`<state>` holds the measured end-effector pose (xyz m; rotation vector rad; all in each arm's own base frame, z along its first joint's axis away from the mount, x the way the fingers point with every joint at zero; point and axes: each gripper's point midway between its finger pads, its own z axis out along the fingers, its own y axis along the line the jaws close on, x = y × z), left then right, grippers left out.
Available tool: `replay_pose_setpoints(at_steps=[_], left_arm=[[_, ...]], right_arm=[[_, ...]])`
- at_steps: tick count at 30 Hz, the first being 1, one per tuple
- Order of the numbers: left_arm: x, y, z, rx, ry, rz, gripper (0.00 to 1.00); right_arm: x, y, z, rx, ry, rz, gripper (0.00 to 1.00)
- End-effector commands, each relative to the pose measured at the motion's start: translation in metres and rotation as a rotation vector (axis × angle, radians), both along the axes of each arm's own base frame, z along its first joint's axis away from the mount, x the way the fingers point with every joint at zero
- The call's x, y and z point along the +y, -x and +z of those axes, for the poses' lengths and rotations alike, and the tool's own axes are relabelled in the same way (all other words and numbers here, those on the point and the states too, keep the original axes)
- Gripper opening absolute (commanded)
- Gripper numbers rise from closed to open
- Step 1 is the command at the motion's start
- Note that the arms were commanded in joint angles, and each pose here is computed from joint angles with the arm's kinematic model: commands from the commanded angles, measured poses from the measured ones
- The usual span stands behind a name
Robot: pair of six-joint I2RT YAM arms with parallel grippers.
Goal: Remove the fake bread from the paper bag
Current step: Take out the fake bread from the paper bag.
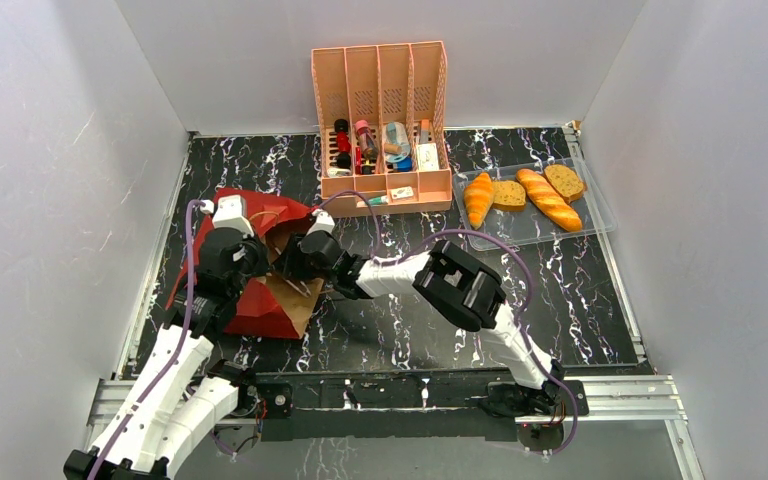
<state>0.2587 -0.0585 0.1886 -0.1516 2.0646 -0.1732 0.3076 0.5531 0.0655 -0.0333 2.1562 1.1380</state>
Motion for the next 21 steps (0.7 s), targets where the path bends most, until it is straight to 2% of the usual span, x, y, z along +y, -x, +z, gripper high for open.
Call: replay_pose_setpoints(at_steps=[1, 6, 12, 21], left_arm=[[-0.016, 0.002, 0.013, -0.014, 0.06, -0.064, 0.0], [-0.017, 0.001, 0.004, 0.007, 0.066, -0.062, 0.0], [-0.016, 0.001, 0.002, 0.011, 0.058, -0.056, 0.0], [-0.015, -0.001, 0.003, 0.01, 0.053, -0.054, 0.0]], right_arm=[[0.015, -0.007, 0.014, -0.052, -0.029, 0.062, 0.41], [0.009, 0.0, 0.001, -0.049, 0.005, 0.089, 0.48], [0.003, -0.002, 0.003, -0.163, 0.107, 0.098, 0.56], [-0.005, 0.011, -0.015, -0.326, 0.306, 0.113, 0.59]])
